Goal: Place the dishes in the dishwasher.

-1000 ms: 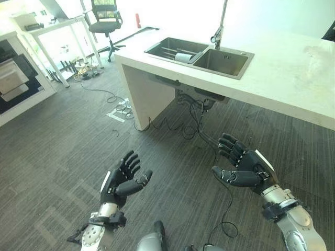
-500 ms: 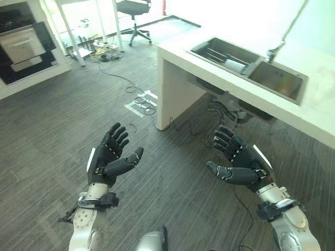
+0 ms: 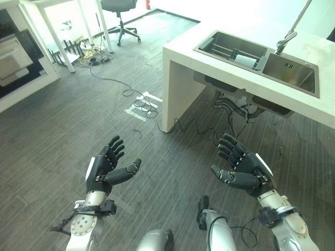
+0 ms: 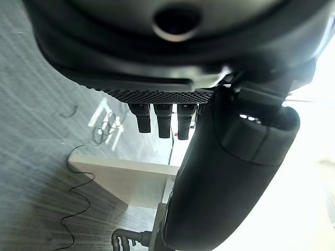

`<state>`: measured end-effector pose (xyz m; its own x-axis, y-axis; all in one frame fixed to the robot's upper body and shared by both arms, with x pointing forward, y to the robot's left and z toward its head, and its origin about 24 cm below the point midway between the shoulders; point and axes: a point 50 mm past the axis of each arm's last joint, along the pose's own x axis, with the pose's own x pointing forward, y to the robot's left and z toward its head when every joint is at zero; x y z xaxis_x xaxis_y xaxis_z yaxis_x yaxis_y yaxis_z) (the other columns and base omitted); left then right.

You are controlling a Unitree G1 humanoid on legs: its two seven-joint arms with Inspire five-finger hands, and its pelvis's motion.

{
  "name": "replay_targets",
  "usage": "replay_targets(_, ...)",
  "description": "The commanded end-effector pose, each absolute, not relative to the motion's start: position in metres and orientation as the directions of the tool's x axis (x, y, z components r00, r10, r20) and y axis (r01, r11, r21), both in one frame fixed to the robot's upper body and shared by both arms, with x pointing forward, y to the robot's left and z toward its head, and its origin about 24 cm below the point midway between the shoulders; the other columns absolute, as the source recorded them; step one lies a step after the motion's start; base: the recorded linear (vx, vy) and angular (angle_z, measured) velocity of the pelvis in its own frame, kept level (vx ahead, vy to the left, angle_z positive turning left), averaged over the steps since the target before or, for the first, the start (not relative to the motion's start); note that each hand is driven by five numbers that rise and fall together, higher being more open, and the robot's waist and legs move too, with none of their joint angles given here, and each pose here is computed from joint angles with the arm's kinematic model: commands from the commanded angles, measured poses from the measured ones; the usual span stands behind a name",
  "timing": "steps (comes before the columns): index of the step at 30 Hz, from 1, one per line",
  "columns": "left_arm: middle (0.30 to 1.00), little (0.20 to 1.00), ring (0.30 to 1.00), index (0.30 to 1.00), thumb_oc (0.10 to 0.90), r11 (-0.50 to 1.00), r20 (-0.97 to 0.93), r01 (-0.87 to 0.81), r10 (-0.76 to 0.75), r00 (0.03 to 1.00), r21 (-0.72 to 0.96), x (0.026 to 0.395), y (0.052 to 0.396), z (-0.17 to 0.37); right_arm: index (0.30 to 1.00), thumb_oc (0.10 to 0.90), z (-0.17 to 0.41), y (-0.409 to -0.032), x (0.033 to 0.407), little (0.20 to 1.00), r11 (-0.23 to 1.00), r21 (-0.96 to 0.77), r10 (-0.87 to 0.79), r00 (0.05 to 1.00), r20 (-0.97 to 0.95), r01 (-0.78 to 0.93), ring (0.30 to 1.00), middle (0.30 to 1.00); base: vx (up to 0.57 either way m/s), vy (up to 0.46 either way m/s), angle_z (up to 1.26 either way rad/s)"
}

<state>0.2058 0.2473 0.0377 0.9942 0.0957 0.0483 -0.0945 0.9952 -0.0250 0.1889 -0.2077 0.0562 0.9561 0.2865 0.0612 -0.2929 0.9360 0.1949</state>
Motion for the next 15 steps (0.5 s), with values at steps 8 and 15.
replay_targets(8, 0.900, 0.900, 0.900, 0.900, 0.800, 0.997, 0.436, 0.079, -0.064, 0.898, -0.017, 0.220, 0.221, 0.114, 0.900, 0.800, 0.136, -0.216, 0.217, 0.900, 0.957, 0.004, 0.260, 0.860, 0.440, -0.291, 0.900, 0.900, 0.35, -0.256, 0.23)
replay_targets(15, 0.900, 0.900, 0.900, 0.900, 0.800, 0.982, 0.540, 0.190, -0.152, 0.828, -0.015, 0.210, 0.209, 0.127, 0.900, 0.800, 0.152, -0.223, 0.210, 0.900, 0.970, -0.075, 0.236, 0.830, 0.505, -0.230, 0.900, 0.900, 0.20, -0.171, -0.36)
